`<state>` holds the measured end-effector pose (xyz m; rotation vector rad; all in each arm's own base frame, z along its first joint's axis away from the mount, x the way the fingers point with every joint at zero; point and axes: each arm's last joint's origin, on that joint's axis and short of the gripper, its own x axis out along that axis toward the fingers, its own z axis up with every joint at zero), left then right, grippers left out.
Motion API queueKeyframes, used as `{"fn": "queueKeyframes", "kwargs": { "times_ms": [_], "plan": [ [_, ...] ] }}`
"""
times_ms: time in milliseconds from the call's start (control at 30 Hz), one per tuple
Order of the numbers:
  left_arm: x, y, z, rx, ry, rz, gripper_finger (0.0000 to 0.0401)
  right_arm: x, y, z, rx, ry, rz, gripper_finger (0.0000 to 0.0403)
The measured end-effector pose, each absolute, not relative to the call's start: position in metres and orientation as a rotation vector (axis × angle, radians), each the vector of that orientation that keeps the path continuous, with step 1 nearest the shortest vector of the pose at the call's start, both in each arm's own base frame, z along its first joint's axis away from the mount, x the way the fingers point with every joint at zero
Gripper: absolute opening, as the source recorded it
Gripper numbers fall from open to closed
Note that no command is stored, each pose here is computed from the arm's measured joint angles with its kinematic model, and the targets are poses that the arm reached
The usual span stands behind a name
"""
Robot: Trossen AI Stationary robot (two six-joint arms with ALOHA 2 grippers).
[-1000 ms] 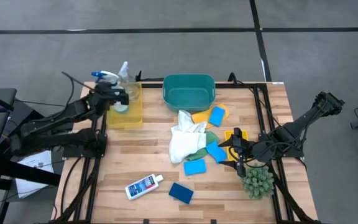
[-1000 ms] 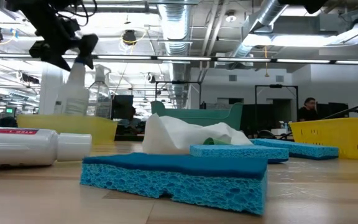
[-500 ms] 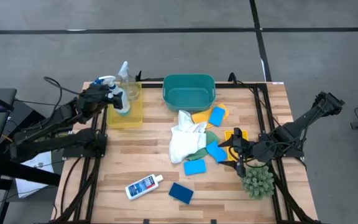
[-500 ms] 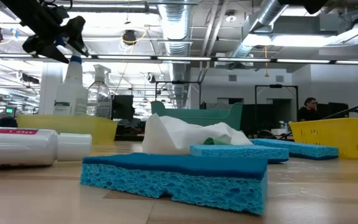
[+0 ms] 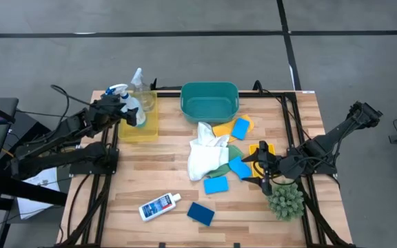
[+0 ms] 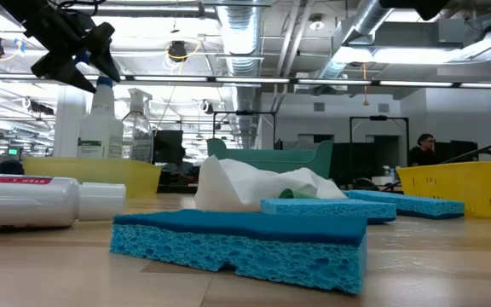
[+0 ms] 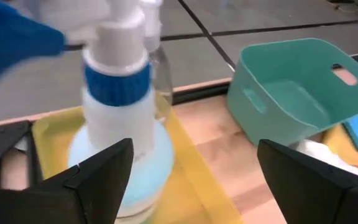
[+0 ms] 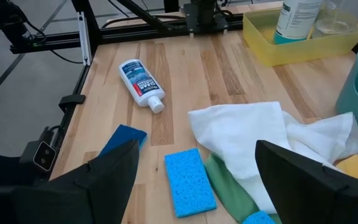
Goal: Pick & Place Kitchen Items
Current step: Put the blue spray bottle into the left yellow bin
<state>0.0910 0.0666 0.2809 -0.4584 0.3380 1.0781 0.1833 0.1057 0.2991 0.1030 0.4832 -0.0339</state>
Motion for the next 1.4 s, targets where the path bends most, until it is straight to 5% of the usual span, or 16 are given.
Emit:
{"fn": "queueKeyframes", "kwargs": {
  "times_ms": [733,1167,1400],
  "plan": [
    [0.119,0.087,0.249,-0.386,0.449,1.248,0.0220,0.183,0.106,0.299,0.103,0.487,-0.023,0.0311],
    [0.118,0.086,0.247,-0.269,0.558,1.211,0.0171,0.184,0.106,0.299,0.109,0.482,-0.023,0.0311],
    [0.117,0.078,0.253,-0.330,0.523,1.002,0.0169,0.184,0.106,0.300,0.116,0.481,-0.024,0.0311]
  ]
}}
